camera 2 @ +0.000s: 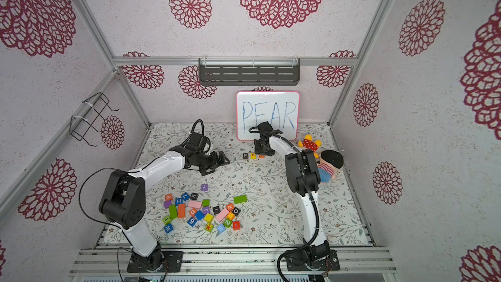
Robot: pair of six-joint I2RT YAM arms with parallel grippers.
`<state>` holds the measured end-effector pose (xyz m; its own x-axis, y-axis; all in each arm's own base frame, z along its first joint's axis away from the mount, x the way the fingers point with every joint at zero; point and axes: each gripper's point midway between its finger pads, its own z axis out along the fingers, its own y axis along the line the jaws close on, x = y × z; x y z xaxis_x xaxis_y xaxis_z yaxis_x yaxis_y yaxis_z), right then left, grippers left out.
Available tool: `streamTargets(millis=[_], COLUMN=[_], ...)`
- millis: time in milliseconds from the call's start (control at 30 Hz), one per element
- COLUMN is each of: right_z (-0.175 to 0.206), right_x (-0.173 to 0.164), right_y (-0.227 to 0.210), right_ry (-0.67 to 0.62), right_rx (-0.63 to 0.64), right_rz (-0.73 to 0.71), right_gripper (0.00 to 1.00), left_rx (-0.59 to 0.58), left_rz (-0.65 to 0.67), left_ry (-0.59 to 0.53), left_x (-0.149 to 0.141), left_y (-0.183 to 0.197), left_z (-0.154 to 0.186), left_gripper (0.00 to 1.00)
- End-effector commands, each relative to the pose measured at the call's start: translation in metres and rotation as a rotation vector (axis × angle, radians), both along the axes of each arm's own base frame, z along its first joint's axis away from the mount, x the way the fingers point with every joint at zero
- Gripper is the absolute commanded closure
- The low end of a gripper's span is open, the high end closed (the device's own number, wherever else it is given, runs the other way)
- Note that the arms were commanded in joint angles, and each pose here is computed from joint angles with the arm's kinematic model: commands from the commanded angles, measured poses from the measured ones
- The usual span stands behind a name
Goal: Spell the uppercase word “pear” with letter blocks
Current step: Pick up the letter block from the center of the board.
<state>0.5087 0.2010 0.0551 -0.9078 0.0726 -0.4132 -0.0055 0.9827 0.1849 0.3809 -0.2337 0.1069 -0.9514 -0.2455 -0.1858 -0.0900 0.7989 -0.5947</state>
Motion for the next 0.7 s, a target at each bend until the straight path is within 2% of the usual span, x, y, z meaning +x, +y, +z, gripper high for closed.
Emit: streamTargets(millis=[0, 467, 667], right_z=[0.071, 0.089, 0.082], right_x=[-0.007, -0.112, -0.157], right_y=[0.004, 0.02, 0.043], right_ry=[-0.127, -0.203, -0.204], right_rx=[0.05, 0.025, 0.031], right_rz=[0.013, 0.123, 0.215], right_gripper=[0.45, 0.4, 0.38], left_rx=[-0.024, -0.01, 0.01], left_rz=[0.002, 0.014, 0.032], left_ry=[-0.026, -0.043, -0.043], left_x=[-0.001, -0.022, -0.04], left_y=[0.003, 0.007, 0.009], left_z=[0.017, 0.035, 0.036], left_gripper=[0.02, 0.02, 0.02])
